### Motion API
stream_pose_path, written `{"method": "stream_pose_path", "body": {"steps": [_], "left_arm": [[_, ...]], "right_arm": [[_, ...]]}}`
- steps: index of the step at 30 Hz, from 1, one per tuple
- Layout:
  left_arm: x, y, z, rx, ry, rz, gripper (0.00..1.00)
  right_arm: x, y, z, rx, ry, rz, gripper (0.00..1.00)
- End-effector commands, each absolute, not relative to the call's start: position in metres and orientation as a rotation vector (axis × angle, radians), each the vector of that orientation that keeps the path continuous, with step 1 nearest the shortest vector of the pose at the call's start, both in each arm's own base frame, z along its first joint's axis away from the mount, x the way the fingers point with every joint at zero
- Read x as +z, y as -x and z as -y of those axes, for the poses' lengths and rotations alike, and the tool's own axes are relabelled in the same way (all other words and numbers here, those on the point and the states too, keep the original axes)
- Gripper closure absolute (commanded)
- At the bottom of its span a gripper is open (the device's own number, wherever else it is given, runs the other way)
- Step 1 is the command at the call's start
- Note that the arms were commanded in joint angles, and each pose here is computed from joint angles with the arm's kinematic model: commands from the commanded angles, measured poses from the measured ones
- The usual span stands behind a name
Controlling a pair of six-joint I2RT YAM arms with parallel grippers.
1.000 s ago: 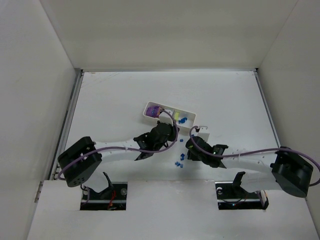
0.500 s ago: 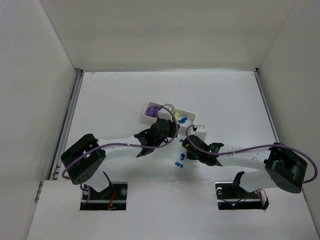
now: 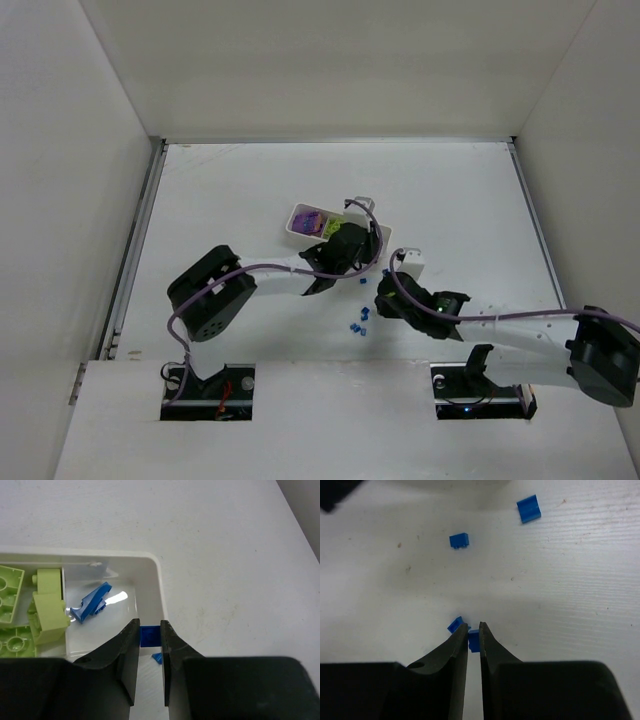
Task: Sort the legos into containers by color
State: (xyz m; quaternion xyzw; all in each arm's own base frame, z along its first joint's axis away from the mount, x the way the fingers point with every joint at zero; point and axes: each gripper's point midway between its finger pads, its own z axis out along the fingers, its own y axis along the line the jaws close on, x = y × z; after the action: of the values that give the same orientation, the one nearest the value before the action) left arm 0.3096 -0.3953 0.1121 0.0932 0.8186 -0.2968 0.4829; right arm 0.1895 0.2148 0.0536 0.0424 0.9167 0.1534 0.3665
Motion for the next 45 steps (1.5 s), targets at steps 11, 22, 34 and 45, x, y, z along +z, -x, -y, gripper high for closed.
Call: {"method": "stream_pose_path", "body": {"steps": [11, 22, 34, 45], "left_arm": [[0.148, -0.347, 0.391, -0.721, -0.121, -1.899, 0.63], [0.131, -0.273, 0.342, -0.679, -0.154, -1.94, 0.69], [0.074, -0.239, 0.357, -0.594, -0.263, -2.039, 0.64], [0.047, -0.256, 0.371, -0.522, -0.283, -2.078, 0.64]], "right_arm": [[0.11, -0.238, -0.203, 0.457, -0.163, -2.175, 0.81], [0.152, -0.33, -0.213, 0.452, -0.185, -2.035, 0.8], [0.155, -0.358, -0.211, 0.406, -0.204, -2.013, 0.51], [0.12, -0.302, -0.183, 0.439, -0.281, -2.056, 0.55]]}}
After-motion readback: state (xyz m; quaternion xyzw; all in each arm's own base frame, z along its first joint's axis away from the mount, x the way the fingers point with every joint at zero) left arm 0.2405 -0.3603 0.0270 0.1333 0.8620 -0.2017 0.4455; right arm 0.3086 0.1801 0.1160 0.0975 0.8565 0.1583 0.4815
